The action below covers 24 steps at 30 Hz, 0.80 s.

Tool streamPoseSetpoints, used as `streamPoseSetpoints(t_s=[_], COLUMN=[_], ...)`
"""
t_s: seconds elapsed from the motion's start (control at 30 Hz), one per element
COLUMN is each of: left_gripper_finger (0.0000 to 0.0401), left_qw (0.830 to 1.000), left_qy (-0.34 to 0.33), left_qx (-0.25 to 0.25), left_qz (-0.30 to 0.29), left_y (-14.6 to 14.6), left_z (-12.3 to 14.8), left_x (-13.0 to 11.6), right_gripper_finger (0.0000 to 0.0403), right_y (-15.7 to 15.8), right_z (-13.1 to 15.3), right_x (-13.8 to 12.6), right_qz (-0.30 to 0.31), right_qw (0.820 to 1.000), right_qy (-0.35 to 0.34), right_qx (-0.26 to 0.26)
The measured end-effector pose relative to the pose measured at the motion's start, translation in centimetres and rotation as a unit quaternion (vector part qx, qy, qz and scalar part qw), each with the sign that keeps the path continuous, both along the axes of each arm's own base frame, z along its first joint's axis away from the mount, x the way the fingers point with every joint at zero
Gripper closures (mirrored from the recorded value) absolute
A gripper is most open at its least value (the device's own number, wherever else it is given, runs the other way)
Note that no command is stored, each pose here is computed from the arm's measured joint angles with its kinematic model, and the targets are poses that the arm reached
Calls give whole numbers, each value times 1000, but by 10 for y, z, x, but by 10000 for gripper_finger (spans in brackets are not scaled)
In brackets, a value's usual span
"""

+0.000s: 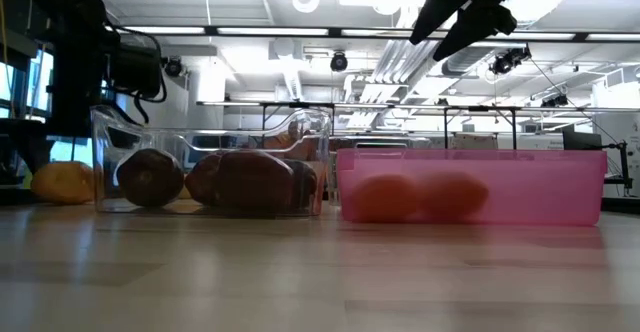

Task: Sort produce into baskets
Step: Put the potato into the top transparent bin

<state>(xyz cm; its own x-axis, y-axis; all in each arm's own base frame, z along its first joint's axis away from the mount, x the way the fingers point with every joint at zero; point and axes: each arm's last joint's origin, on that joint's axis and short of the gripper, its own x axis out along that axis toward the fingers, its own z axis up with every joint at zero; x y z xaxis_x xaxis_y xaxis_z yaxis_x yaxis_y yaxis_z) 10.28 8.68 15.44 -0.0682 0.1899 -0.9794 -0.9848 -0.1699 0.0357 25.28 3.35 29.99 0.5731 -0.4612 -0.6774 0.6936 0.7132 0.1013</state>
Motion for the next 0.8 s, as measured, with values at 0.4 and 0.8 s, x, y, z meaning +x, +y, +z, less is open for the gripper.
streamPoseSetpoints(t_s=[0.4, 0.8], left_gripper_finger=[72, 179], left_qw=[999, 974], left_qy=[-28, -132], left_qx=[17, 162], left_qz=[-15, -86], left_y=[7, 20], left_z=[-3, 69], left_x=[9, 11], right_gripper_finger=[132, 132], right_y=[0, -1], right_z=[0, -3], right_x=[0, -4], right_qz=[4, -4], right_qw=[1000, 1000], right_qy=[5, 24], right_qx=[-5, -3])
